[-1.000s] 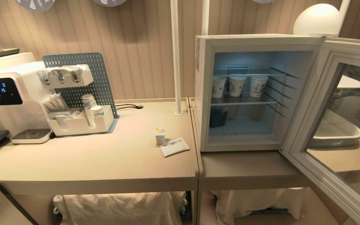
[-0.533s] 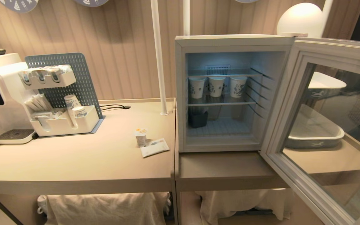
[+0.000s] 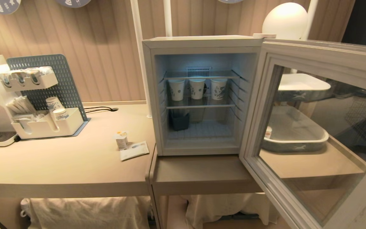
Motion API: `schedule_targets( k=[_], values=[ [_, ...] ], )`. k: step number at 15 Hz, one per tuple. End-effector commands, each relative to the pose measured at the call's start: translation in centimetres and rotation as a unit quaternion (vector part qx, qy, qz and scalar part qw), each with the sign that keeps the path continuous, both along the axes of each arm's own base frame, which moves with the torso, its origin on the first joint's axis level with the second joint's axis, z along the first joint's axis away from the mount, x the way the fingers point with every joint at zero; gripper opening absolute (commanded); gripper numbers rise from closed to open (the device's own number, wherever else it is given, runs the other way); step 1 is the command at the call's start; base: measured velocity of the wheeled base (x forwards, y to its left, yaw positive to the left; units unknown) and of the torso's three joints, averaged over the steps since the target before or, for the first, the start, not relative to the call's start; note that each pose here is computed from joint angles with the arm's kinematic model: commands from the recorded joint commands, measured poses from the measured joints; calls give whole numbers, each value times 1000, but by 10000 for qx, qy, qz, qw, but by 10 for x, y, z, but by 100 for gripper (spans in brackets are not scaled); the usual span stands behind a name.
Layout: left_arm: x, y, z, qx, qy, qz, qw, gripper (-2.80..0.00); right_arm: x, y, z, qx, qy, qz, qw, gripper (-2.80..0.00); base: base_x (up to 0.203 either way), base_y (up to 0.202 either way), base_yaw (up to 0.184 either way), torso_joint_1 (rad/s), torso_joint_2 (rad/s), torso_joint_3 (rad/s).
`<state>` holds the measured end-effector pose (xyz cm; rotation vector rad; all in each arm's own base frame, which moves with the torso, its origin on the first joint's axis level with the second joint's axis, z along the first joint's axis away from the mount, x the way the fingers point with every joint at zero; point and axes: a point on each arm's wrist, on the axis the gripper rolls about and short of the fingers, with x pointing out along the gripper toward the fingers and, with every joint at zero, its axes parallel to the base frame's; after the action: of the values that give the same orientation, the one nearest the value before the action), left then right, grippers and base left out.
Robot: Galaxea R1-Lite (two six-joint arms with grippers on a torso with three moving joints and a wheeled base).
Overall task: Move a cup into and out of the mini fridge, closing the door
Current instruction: Close the freezer door
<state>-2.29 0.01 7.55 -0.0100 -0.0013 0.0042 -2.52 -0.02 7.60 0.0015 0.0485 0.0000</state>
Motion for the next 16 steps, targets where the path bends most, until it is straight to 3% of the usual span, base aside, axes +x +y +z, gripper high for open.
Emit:
schedule_targets(
  k=[1,5,9,10,12,14,16],
  values=[
    [0,0,0,-4,14,2,10000,-280,0,0,0,-1,17,0,10000,-280,0,-195,-3,1,-2,-1],
    [0,0,0,-4,14,2,10000,-280,0,0,0,-1,11,0,10000,-280,0,-178,3,4,5,5],
    [0,0,0,-4,14,2,10000,-280,-1,0,2,21,9,-13,10000,-280,0,-18,0,0,1,1],
    [0,0,0,-4,14,2,10000,-280,-2,0,14,88,-52,-41,9999,-280,0,0,0,0,0,0],
    [0,0,0,-4,14,2,10000,-280,1,-1,57,594,-29,-188,9981,-280,0,0,0,0,0,0],
    [0,0,0,-4,14,2,10000,-280,33,-1,103,1042,594,-362,9921,-280,0,0,0,0,0,0],
    [0,0,0,-4,14,2,10000,-280,95,0,131,1438,1436,-335,9786,-280,0,0,0,0,0,0]
  ],
)
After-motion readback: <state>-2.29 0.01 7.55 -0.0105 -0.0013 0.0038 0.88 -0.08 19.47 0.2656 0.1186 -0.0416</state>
